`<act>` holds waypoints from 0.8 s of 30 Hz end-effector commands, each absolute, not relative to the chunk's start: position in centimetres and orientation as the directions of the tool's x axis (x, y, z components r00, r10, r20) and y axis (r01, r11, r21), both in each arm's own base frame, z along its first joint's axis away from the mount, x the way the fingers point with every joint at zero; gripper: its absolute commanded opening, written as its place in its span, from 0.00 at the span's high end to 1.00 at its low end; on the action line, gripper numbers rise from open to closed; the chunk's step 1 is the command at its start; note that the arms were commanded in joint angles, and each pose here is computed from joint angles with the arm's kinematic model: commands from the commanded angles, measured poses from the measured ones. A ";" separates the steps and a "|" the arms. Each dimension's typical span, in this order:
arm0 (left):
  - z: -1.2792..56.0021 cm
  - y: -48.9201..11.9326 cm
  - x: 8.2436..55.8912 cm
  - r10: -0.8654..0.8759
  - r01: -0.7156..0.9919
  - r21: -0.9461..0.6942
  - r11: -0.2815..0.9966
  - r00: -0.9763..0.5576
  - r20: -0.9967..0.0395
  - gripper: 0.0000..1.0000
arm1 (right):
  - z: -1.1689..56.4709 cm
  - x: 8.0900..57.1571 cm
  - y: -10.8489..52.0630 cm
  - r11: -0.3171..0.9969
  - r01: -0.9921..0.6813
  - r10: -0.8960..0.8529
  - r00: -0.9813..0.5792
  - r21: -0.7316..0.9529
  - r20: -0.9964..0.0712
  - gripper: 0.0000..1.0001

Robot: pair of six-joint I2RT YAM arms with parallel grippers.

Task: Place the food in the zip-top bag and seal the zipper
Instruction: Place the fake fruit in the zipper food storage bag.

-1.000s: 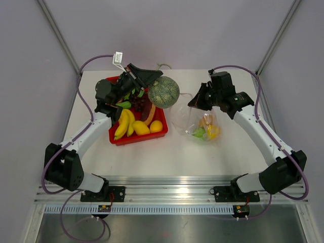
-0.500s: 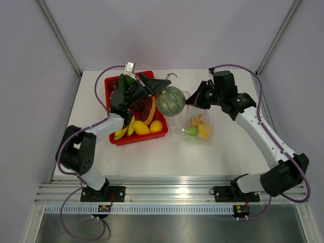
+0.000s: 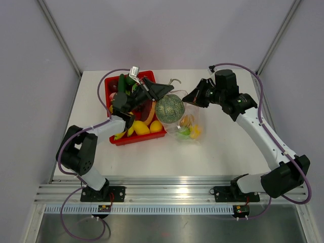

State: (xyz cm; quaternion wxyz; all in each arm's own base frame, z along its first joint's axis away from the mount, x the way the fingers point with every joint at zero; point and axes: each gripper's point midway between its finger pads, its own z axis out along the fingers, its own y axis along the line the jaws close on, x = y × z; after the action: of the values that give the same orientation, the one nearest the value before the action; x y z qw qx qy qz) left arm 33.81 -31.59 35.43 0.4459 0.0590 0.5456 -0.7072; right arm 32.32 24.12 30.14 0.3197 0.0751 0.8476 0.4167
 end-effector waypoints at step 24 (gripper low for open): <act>32.9 -33.4 33.0 -0.328 0.768 -0.576 0.281 -0.487 -0.809 0.44 | 33.9 31.5 25.6 0.519 -0.230 0.415 -0.774 0.823 -0.478 0.99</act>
State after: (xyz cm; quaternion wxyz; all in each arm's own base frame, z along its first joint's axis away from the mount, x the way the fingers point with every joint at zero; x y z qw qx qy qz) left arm 34.57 -33.27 29.15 0.4516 0.1147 0.6649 -0.5838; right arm 31.97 25.25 31.19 0.3055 0.0751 0.8318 0.4572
